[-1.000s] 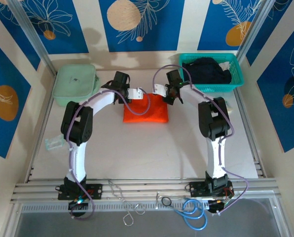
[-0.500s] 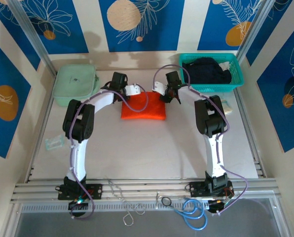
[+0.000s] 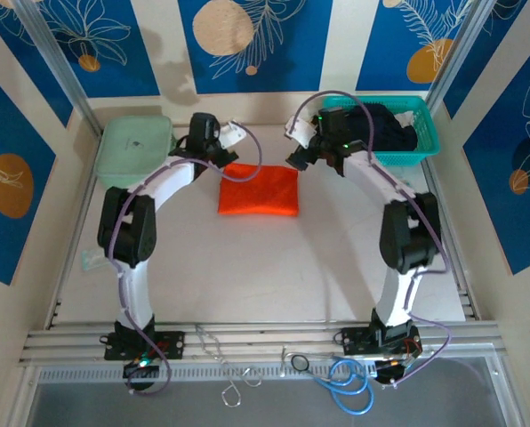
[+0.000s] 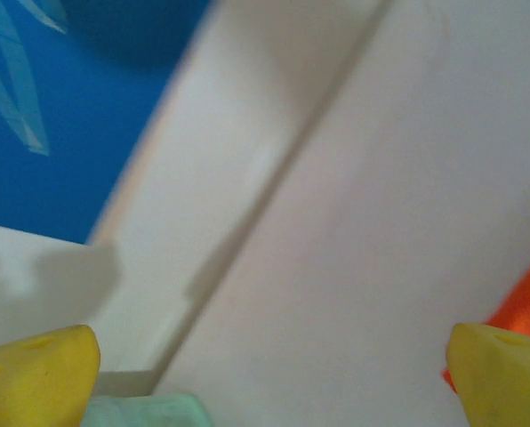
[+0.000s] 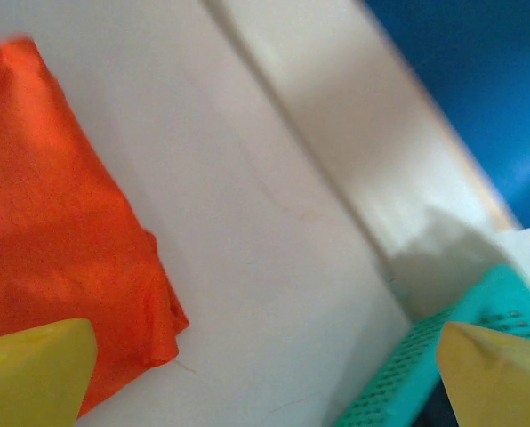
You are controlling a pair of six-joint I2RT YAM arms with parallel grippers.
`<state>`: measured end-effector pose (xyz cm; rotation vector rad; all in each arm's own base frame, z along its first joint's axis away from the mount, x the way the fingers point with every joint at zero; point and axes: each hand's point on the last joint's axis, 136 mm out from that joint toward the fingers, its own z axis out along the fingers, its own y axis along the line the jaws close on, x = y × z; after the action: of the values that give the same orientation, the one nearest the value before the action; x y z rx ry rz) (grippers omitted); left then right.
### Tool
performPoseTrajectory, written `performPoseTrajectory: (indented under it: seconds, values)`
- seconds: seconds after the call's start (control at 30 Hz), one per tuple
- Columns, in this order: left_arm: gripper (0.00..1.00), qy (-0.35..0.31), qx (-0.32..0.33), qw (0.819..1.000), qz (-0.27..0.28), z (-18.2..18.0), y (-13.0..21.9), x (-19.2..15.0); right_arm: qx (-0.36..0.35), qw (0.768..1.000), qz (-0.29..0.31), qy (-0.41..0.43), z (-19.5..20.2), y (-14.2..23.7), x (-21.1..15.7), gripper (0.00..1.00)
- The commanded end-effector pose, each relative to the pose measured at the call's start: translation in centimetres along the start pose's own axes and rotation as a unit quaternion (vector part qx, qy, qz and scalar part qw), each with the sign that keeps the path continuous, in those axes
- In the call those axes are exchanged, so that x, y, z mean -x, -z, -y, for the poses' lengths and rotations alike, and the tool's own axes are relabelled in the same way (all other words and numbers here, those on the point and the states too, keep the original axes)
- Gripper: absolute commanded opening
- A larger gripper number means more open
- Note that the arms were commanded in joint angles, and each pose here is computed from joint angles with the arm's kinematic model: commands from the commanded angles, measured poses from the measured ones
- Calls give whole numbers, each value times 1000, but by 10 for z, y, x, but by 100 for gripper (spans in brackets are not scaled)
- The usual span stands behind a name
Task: Fold and stack the t-shirts
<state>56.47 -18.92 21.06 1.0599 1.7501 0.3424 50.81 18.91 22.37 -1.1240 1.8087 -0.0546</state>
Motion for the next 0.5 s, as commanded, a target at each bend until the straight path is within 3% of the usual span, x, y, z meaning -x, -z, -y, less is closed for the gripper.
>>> performPoseTrajectory:
  seconds: [0.0,0.07,0.2,0.3,0.4,0.47]
  values:
    - [99,83,56,992,82,-58,57,52,-69,992,58,-87,30,55,39,99]
    - [99,132,74,984,96,-74,84,62,-141,968,28,-205,59,94,39,99]
    - [99,195,64,974,90,-81,133,63,-103,946,-45,-305,43,149,26,99]
    - [99,219,14,974,63,-60,158,53,-40,932,-38,-359,7,161,16,99]
    - [100,286,-59,956,23,-26,176,38,17,913,-59,-404,-28,167,-1,98]
    - [93,316,-129,940,0,8,181,30,24,895,-101,-435,-45,166,-20,89]
